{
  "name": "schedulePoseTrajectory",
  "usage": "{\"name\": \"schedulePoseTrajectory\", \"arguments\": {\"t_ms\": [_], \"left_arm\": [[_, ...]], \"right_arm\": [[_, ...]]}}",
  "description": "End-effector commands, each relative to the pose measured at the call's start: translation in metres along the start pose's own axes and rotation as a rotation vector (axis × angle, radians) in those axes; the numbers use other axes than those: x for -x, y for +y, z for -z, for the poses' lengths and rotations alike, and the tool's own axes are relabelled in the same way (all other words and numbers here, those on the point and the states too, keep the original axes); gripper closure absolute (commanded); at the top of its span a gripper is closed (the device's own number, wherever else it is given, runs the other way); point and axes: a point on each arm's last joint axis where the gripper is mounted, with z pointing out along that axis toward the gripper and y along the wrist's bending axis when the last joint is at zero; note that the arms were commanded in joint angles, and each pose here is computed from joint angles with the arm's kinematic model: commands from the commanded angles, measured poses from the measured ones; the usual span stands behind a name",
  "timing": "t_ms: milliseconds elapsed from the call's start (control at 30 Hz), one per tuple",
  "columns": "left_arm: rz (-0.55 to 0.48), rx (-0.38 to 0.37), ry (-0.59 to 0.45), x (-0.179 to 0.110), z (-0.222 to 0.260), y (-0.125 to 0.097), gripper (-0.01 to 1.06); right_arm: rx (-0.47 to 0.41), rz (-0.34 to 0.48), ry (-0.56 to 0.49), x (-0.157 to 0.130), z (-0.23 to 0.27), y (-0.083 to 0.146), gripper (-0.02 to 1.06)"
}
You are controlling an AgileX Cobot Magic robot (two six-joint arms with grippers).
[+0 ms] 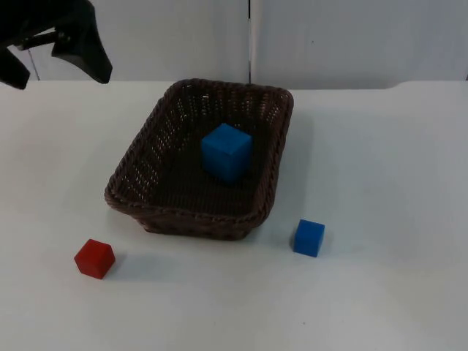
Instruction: Pick up the basket with the left hand and place the largest block into the basket with the right hand.
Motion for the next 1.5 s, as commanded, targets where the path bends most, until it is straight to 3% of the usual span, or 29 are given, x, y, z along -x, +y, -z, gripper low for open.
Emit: {"name": "schedulePoseTrajectory", "arguments": {"t_ms": [0, 200, 533, 700, 1300, 1467], "left_arm": [[-0.019, 0.024, -0.060, -0.011, 0.017, -0.003, 0.10], [-0.023, 0.026, -0.081, -0.023, 0.032, -0.007, 0.10], [-0.030, 0.029, -0.125, -0.054, 0.055, -0.014, 0.10], [-0.038, 0.032, -0.162, -0.068, 0.070, -0.019, 0.10], [-0.118, 0.038, -0.357, -0.129, 0.142, -0.040, 0.10], [-0.152, 0.045, -0.481, -0.144, 0.171, -0.048, 0.10]], "right_arm": [[-0.012, 0.004, -0.034, -0.013, 0.013, 0.003, 0.29], [-0.040, -0.009, -0.076, -0.042, 0.024, 0.008, 0.29], [-0.097, -0.049, -0.145, -0.128, 0.048, 0.020, 0.29], [-0.105, -0.059, -0.159, -0.155, 0.060, 0.026, 0.29], [-0.108, -0.050, -0.231, -0.216, 0.106, 0.046, 0.29], [-0.111, -0.040, -0.274, -0.236, 0.122, 0.053, 0.29]]}}
